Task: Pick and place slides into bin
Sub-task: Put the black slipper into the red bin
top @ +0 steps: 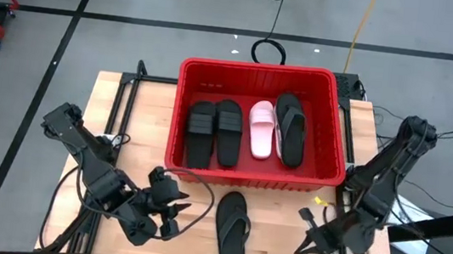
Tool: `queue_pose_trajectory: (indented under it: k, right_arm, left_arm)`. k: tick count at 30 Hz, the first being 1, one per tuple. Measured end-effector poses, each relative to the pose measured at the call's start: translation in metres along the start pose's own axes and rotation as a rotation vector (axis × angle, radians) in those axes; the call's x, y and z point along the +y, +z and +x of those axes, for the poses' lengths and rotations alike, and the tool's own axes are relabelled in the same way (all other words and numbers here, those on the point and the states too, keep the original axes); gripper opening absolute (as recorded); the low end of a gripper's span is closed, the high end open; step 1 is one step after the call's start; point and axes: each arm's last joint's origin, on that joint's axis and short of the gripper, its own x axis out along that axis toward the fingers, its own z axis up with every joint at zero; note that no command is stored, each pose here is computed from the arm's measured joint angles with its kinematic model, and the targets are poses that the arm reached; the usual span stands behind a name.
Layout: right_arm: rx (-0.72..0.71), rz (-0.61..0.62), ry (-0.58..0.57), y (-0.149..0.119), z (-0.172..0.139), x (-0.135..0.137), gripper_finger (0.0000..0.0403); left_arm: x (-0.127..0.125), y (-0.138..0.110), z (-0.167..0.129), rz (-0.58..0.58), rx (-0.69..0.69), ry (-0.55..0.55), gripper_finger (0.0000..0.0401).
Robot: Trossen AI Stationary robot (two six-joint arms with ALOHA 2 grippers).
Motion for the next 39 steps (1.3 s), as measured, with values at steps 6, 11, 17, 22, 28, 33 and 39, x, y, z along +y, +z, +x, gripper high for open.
queue_pose_trajectory:
  k: [6, 11, 17, 22, 28, 33, 39]
  right_arm:
    - [0.097, 0.005, -0.077, -0.011, 0.031, -0.007, 0.0000]
    - [0.163, -0.004, -0.148, -0.018, 0.050, -0.020, 0.0003]
    - [0.207, 0.024, -0.223, -0.023, 0.070, -0.039, 0.0036]
    - [0.223, 0.041, -0.258, -0.027, 0.086, -0.049, 0.0088]
    - [0.245, 0.108, -0.311, -0.034, 0.100, -0.063, 0.0137]
    - [0.222, 0.165, -0.333, -0.034, 0.109, -0.071, 0.0157]
    - [0.174, 0.379, -0.374, -0.031, 0.109, -0.081, 0.0170]
  left_arm:
    - [-0.001, -0.001, 0.003, 0.035, 0.003, 0.006, 0.0106]
    - [-0.001, -0.001, 0.002, 0.038, 0.002, 0.006, 0.0106]
    - [-0.001, -0.001, 0.002, 0.059, 0.003, 0.005, 0.0106]
    - [-0.001, -0.001, 0.002, 0.076, 0.003, 0.005, 0.0106]
    - [-0.001, -0.001, 0.002, 0.081, 0.003, 0.005, 0.0106]
    - [-0.001, -0.001, 0.002, 0.081, 0.003, 0.005, 0.0106]
    - [-0.001, -0.001, 0.002, 0.080, 0.005, 0.004, 0.0106]
